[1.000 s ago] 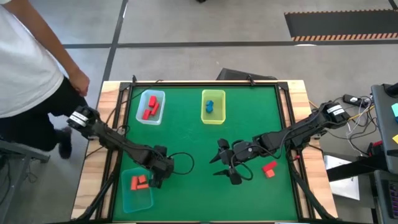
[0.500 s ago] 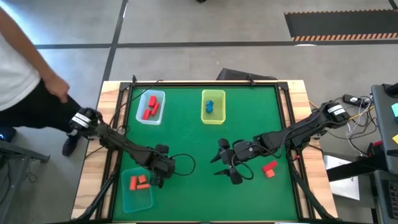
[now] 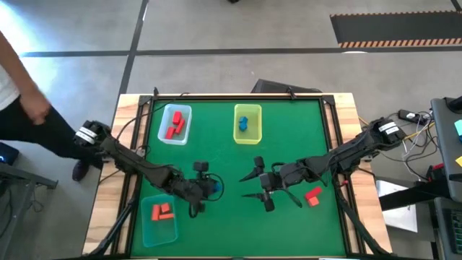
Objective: Sort & place blocks by color
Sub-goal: Put the blue block into the yellow bin
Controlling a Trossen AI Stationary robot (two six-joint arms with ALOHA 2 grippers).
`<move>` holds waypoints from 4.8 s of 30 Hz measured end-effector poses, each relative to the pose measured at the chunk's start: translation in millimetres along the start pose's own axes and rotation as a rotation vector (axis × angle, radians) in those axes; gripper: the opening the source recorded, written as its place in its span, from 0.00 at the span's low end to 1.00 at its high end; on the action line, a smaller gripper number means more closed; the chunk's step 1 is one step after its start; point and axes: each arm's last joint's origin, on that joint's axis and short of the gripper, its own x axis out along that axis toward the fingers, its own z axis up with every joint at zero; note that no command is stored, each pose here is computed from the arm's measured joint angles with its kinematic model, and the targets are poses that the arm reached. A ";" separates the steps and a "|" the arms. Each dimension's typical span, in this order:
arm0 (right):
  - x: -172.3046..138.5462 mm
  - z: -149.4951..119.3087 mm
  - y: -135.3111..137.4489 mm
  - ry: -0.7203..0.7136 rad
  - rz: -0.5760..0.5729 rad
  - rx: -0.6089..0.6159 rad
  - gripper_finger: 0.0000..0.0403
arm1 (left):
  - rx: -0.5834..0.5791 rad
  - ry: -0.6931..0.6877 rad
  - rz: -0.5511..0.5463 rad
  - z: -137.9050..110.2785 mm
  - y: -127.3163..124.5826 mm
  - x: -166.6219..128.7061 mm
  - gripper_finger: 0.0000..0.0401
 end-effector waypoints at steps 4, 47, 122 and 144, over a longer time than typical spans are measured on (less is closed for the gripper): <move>4.5 -10.1 -0.4 -0.132 -0.047 -0.028 0.57 | 0.012 -0.226 -0.012 23.1 -2.3 -1.2 0.29; 32.4 -25.3 2.6 -0.317 -0.068 -0.103 0.30 | -0.045 -0.495 0.036 47.2 -0.2 4.4 0.64; -2.3 -48.3 -107.9 0.147 -0.804 0.259 0.53 | -1.190 0.868 0.373 -66.8 8.7 -13.1 0.62; -2.2 -48.6 -107.9 0.156 -0.801 0.242 0.53 | -1.134 0.766 0.430 -66.1 15.1 -10.2 0.04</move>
